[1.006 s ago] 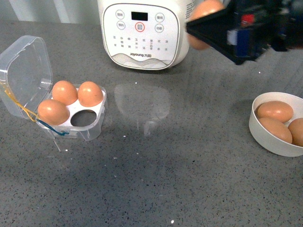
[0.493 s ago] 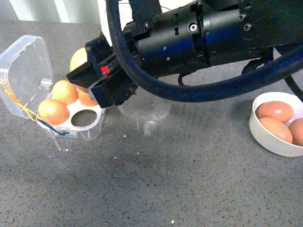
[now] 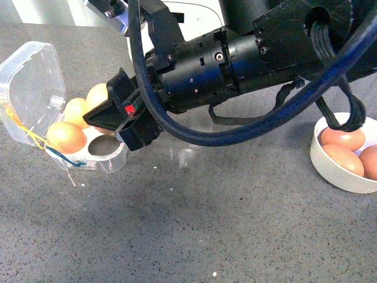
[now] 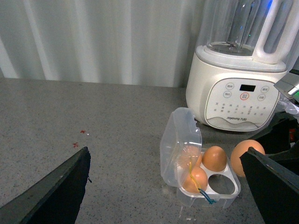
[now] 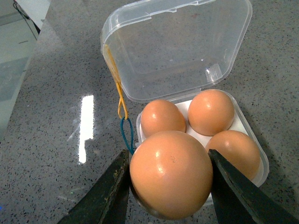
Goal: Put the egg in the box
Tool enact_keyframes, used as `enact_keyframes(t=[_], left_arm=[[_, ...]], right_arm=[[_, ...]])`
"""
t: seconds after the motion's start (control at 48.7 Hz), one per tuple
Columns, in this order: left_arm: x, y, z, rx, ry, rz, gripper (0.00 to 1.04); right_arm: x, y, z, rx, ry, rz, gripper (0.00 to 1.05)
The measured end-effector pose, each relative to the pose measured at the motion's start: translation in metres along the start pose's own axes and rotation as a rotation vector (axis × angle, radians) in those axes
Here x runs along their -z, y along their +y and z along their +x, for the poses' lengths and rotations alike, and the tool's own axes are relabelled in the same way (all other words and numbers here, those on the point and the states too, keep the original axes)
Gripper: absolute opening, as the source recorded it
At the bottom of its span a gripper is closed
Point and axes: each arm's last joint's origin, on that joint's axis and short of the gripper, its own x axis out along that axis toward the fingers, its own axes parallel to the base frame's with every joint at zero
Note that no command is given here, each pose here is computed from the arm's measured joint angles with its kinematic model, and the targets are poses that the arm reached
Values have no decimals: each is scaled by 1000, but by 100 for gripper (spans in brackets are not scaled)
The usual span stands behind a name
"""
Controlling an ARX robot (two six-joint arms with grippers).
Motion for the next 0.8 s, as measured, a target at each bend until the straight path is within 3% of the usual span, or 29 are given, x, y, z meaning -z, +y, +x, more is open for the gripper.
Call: enact_keyframes(t=[0.513, 0.801], left_arm=[[0, 0, 0, 0, 0, 0, 98], [0, 0, 0, 0, 0, 0, 98]], right_arm=[[-5, -22, 20, -47, -9, -24, 42], [-3, -22, 28, -64, -12, -13, 42]])
